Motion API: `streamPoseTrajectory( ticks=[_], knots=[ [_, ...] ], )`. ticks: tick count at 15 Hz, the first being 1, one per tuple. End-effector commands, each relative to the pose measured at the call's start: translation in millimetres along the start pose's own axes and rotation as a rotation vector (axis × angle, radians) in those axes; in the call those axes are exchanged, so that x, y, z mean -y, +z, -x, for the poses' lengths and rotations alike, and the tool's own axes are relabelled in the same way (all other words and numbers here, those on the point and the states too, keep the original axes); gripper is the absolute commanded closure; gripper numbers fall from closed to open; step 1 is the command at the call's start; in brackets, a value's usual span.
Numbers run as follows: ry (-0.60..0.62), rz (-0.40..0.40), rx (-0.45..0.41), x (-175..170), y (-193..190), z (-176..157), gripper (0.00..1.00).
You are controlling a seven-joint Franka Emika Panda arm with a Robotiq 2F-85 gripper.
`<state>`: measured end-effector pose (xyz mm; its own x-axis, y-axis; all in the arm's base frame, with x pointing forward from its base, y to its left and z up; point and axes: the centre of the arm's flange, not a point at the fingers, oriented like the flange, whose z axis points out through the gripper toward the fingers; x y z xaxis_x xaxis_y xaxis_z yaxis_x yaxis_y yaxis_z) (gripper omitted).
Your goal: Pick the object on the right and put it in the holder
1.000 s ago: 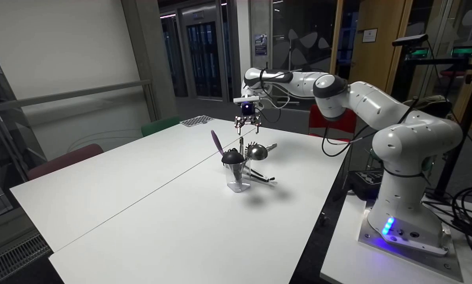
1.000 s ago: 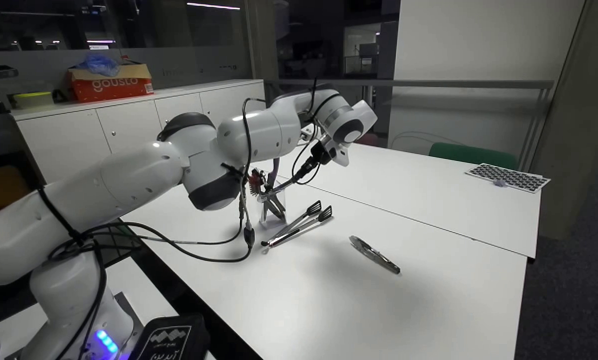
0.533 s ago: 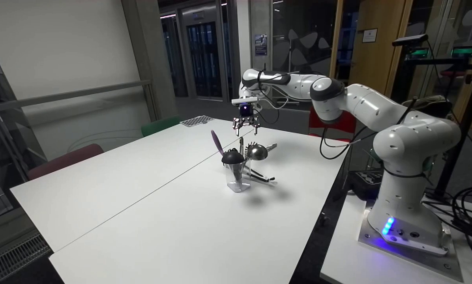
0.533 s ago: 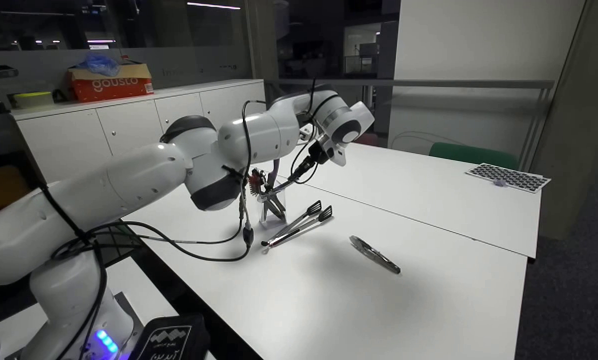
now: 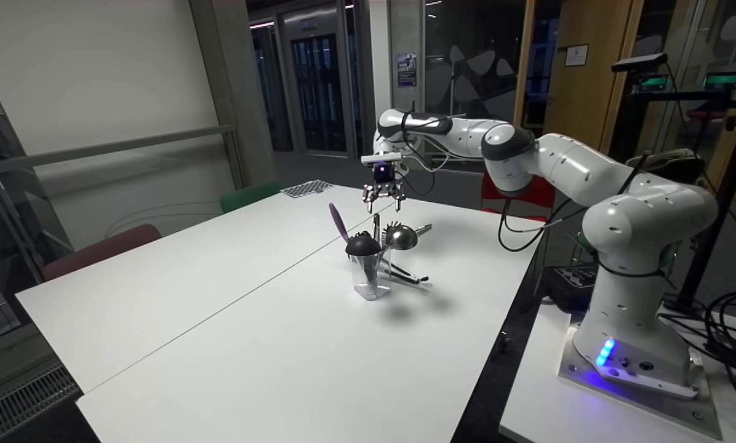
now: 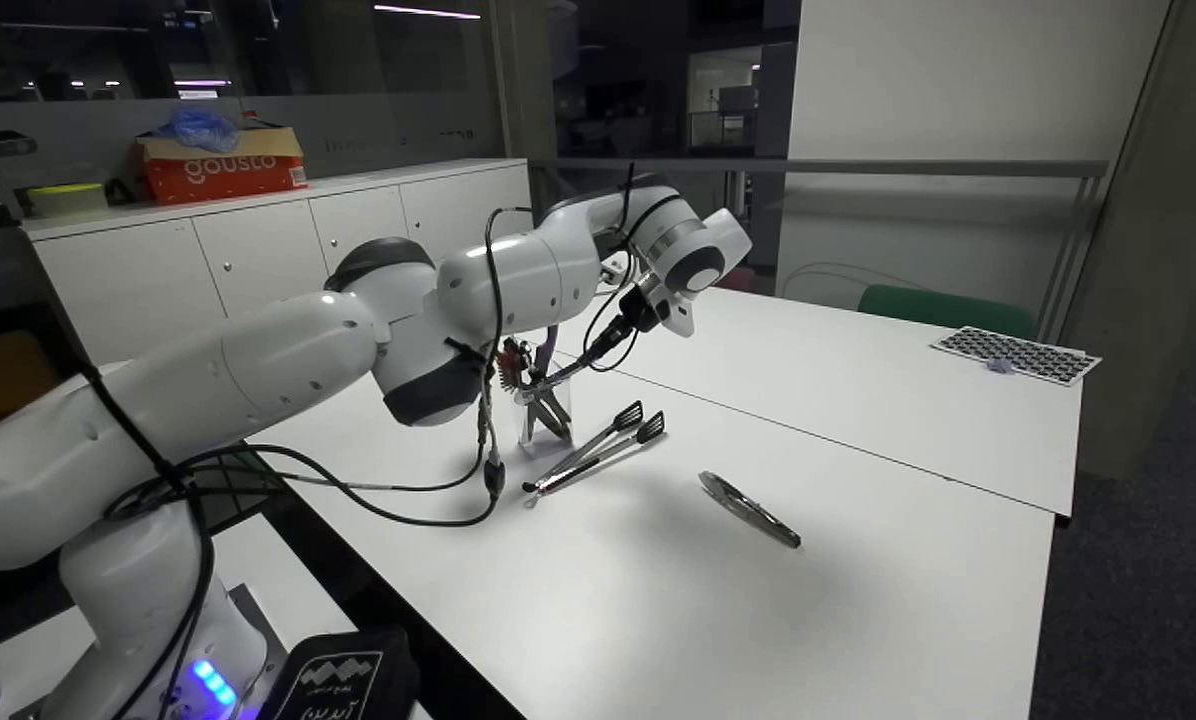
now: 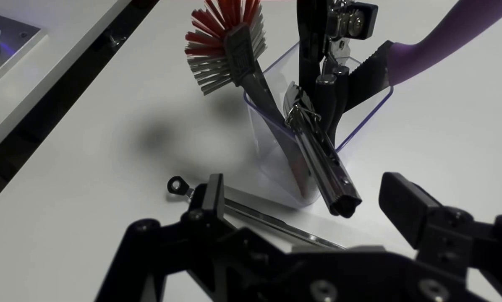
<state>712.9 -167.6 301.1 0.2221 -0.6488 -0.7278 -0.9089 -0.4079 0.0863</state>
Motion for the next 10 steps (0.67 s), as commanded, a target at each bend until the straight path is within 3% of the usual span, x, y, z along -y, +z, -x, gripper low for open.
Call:
streamPoseTrajectory(
  ticks=[1, 10],
  knots=[
    [-0.002, 0.009, 0.025, 26.5, -26.3, -9.0, 0.0],
    [0.008, 0.017, 0.016, 36.2, -23.1, -5.1, 0.0]
  ],
)
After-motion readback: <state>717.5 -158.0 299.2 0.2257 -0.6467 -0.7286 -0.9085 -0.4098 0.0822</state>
